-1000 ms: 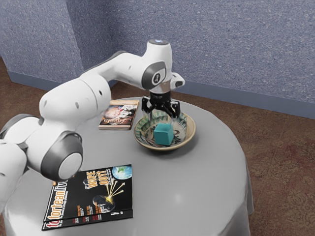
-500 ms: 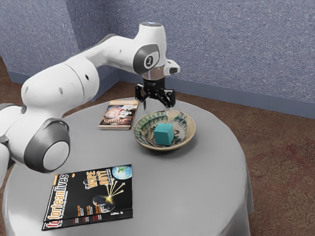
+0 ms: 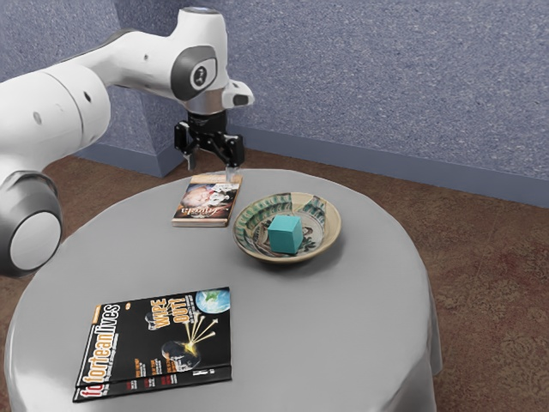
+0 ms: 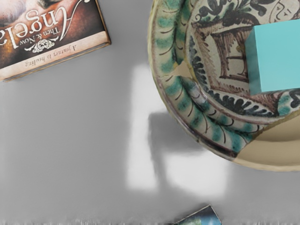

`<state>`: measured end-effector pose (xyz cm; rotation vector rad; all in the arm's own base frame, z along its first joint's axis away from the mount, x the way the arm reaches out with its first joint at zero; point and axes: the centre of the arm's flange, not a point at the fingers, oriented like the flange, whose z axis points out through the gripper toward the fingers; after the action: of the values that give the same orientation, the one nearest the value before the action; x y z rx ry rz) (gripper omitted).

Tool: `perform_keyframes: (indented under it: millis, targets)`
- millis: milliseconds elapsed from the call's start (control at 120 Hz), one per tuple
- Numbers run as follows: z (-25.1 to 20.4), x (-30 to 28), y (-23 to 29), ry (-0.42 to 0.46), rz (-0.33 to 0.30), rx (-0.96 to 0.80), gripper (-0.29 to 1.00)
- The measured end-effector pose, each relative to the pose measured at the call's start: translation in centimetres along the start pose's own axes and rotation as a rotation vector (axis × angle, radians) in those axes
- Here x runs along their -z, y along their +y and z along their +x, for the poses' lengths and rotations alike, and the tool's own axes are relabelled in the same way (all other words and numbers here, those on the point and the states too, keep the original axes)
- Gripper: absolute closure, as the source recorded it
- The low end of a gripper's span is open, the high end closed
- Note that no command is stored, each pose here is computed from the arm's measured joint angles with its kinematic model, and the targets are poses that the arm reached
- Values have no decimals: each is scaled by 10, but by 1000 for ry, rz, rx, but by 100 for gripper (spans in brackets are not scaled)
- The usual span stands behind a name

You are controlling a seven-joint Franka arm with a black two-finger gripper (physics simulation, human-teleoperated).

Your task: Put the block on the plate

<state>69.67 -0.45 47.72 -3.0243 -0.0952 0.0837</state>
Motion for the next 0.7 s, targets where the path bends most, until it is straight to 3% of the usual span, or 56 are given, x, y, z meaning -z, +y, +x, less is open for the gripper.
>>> perform_keyframes:
  millis: [200,508,600,700]
  targets:
    - [-24,20,-61,3,-10,33,0]
    - [-109,137,-149,97,13,68,0]
    - [-115,142,-148,81,11,48,0]
    - [-111,145,-114,69,14,-15,0]
